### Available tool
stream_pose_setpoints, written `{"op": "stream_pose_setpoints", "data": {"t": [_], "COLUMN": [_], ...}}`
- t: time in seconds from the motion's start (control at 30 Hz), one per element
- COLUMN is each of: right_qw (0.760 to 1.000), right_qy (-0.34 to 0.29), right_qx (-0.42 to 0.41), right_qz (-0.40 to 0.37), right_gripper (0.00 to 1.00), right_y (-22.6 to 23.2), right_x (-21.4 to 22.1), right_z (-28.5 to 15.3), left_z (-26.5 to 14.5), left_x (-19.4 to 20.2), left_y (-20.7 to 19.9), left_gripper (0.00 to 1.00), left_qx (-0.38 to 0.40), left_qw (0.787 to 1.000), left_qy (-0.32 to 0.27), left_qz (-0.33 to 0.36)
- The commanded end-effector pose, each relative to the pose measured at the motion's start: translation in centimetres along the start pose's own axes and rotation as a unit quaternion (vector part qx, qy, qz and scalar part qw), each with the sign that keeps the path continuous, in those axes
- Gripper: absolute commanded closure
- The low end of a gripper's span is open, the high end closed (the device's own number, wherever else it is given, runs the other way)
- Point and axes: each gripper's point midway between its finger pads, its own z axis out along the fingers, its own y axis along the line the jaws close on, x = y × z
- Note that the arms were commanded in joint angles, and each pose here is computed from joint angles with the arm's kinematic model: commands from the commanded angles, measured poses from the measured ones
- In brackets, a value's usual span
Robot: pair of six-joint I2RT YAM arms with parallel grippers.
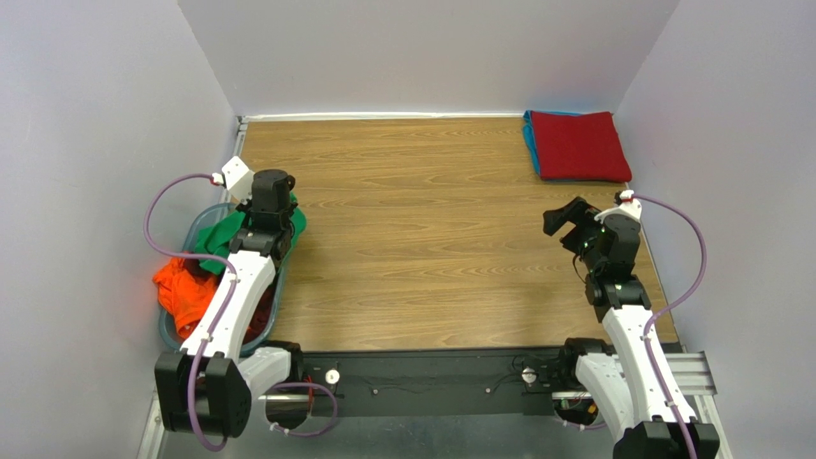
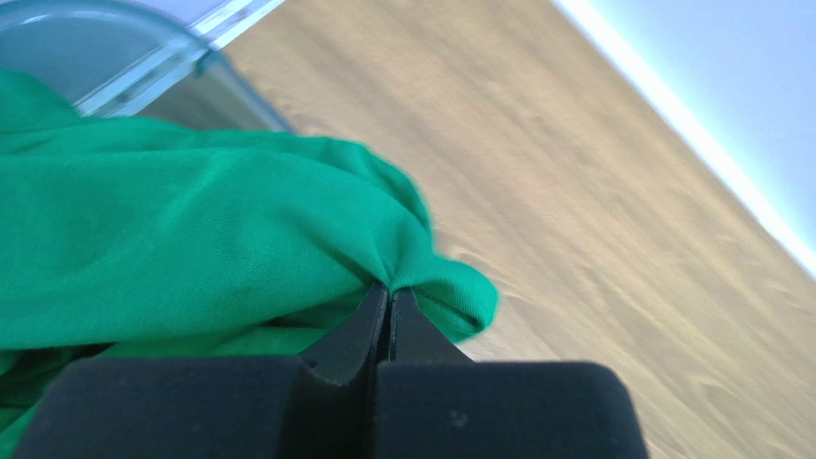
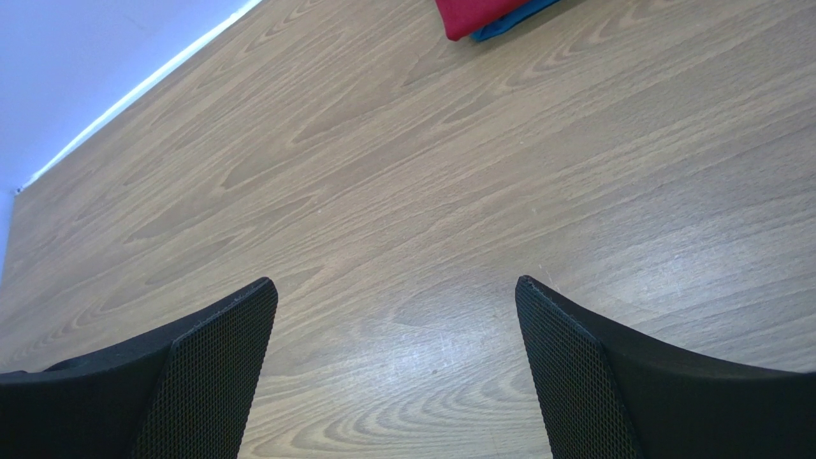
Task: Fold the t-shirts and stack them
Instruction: Grab the tshirt from the pile, then move the tshirt to the center of the board
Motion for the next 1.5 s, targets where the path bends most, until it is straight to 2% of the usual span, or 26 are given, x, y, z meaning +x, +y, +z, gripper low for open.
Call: {"op": "stream_pose_setpoints", "data": {"t": [0.0, 0.03, 0.23, 0.47, 0.6, 0.7, 0.8, 0.9, 0.93, 1.03, 1.13, 1.23, 1.27, 1.33, 1.37, 1.4, 1.43, 1.47], "right_qw": [1.000, 1.000, 1.000, 1.000, 1.000, 1.000, 1.000, 1.000, 1.000, 1.000, 1.000, 1.000, 1.000, 1.000, 1.000, 1.000, 1.000, 1.000], "right_qy": [0.003, 0.004, 0.006, 0.005, 0.008, 0.007, 0.007, 0.007, 0.008, 0.006, 0.004, 0.007, 0.008, 0.012, 0.012, 0.017, 0.020, 0.023], "right_qx": [-0.006, -0.007, -0.008, -0.005, -0.005, -0.007, -0.009, -0.009, -0.008, -0.009, -0.010, -0.012, -0.012, -0.011, -0.008, -0.006, -0.005, -0.008], "right_qz": [0.003, 0.004, 0.004, 0.009, 0.009, 0.008, 0.007, 0.006, 0.005, 0.004, 0.003, 0.002, 0.001, 0.000, -0.001, -0.002, -0.002, -0.003], "right_gripper": [0.00, 0.00, 0.00, 0.00, 0.00, 0.00, 0.00, 0.00, 0.00, 0.00, 0.00, 0.00, 0.00, 0.00, 0.00, 0.00, 0.00, 0.00], "right_y": [0.1, 0.2, 0.2, 0.1, 0.1, 0.1, 0.2, 0.1, 0.1, 0.1, 0.1, 0.2, 0.1, 0.1, 0.0, -0.1, -0.2, -0.1], "right_x": [0.3, 0.3, 0.5, 0.5, 0.7, 0.7, 0.7, 0.7, 0.8, 0.7, 0.7, 0.7, 0.8, 0.9, 0.9, 1.2, 1.3, 1.3], "right_z": [0.2, 0.2, 0.3, 0.4, 0.4, 0.3, 0.3, 0.3, 0.3, 0.3, 0.2, 0.2, 0.3, 0.4, 0.5, 0.6, 0.7, 0.7], "left_z": [-2.2, -3.4, -8.0, -15.6, -20.2, -23.5, -27.8, -30.8, -30.5, -29.8, -28.0, -24.3, -22.2, -18.9, -16.4, -15.0, -13.7, -11.2], "left_x": [-3.2, -4.7, -9.7, -13.5, -13.2, -11.2, -8.8, -6.3, -5.0, -2.9, -1.6, 0.2, 0.5, 2.5, 3.7, 4.4, 5.0, 6.4], "left_y": [-3.0, -4.3, -8.8, -16.4, -20.2, -23.0, -26.0, -28.0, -28.7, -29.3, -28.6, -26.8, -26.0, -24.3, -22.5, -21.6, -20.7, -18.7], "left_gripper": [1.00, 1.00, 1.00, 1.00, 1.00, 1.00, 1.00, 1.00, 1.00, 1.00, 1.00, 1.00, 1.00, 1.00, 1.00, 1.00, 0.87, 0.47], "left_qx": [0.087, 0.124, 0.239, 0.416, 0.483, 0.541, 0.618, 0.662, 0.663, 0.658, 0.630, 0.565, 0.522, 0.462, 0.407, 0.382, 0.356, 0.302], "left_qw": [0.995, 0.990, 0.966, 0.904, 0.870, 0.837, 0.782, 0.744, 0.742, 0.746, 0.771, 0.820, 0.849, 0.881, 0.908, 0.917, 0.928, 0.945], "left_qy": [-0.036, -0.050, -0.087, -0.096, -0.097, -0.074, -0.052, -0.032, -0.018, 0.007, 0.016, 0.020, 0.011, 0.019, 0.029, 0.035, 0.042, 0.064], "left_qz": [-0.026, -0.032, -0.036, -0.005, 0.017, 0.034, 0.053, 0.085, 0.094, 0.100, 0.096, 0.093, 0.087, 0.098, 0.099, 0.105, 0.105, 0.105]}}
